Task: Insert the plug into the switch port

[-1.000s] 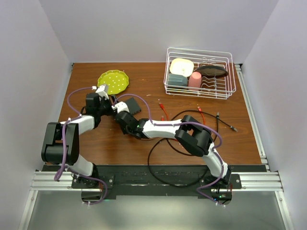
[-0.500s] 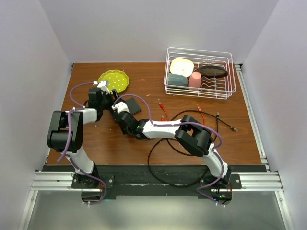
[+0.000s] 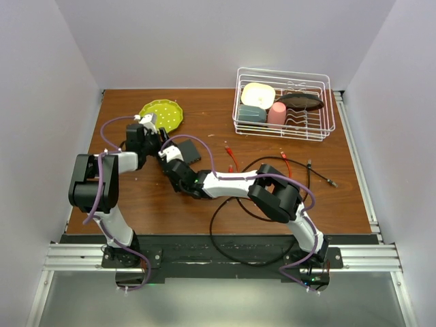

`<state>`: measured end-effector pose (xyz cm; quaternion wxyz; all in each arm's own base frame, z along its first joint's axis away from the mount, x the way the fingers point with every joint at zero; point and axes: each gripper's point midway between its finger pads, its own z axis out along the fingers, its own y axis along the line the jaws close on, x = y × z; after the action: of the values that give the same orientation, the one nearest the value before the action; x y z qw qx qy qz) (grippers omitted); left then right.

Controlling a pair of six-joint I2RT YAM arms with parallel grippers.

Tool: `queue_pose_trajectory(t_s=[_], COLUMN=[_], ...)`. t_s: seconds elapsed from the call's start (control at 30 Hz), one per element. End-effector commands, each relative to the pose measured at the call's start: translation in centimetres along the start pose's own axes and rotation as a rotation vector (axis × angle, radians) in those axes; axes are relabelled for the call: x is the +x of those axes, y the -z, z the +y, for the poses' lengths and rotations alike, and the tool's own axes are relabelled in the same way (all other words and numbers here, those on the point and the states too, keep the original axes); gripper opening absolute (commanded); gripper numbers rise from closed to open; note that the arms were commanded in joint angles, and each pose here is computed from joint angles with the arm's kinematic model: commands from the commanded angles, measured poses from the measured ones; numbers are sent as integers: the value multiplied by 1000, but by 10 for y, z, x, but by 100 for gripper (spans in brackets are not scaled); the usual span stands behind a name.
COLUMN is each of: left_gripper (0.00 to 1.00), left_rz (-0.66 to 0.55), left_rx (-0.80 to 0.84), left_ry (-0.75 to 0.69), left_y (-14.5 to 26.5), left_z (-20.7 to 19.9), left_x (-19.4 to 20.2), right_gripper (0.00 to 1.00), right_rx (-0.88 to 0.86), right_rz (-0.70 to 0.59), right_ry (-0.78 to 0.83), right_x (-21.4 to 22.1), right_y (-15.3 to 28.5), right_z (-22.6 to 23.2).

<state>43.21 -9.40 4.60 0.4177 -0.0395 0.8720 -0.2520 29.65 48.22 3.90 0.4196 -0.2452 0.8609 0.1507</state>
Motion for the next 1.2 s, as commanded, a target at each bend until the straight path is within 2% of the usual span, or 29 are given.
queue_pose_trajectory(t_s=[0.0,0.43,0.63,0.93,1.0,1.17], left_gripper=[59,44,36,27,28,46], left_rz=[121,276,294,340,330,264], left_rx=[96,17,-2,9,17,5], left_ry=[35,117,155,130,120,92], left_y=[5,22,34,39,38,34], left_z=[-15,-13,-11,-22,-22,-23], left_x=[37,96,115,137,137,112], right_gripper=[0,0,0,0,0,0], right_rx=[7,80,94,93,93,83], right_rz=[-89,-126,-147,-190,-194,-170], right_ry=[-37,-95,-124,-112,-113,-114], right_x=[-28,-37,-37,-56,-60,-48], right_y=[3,1,4,2,3,2], right_z=[2,-8,-12,-9,-9,-10])
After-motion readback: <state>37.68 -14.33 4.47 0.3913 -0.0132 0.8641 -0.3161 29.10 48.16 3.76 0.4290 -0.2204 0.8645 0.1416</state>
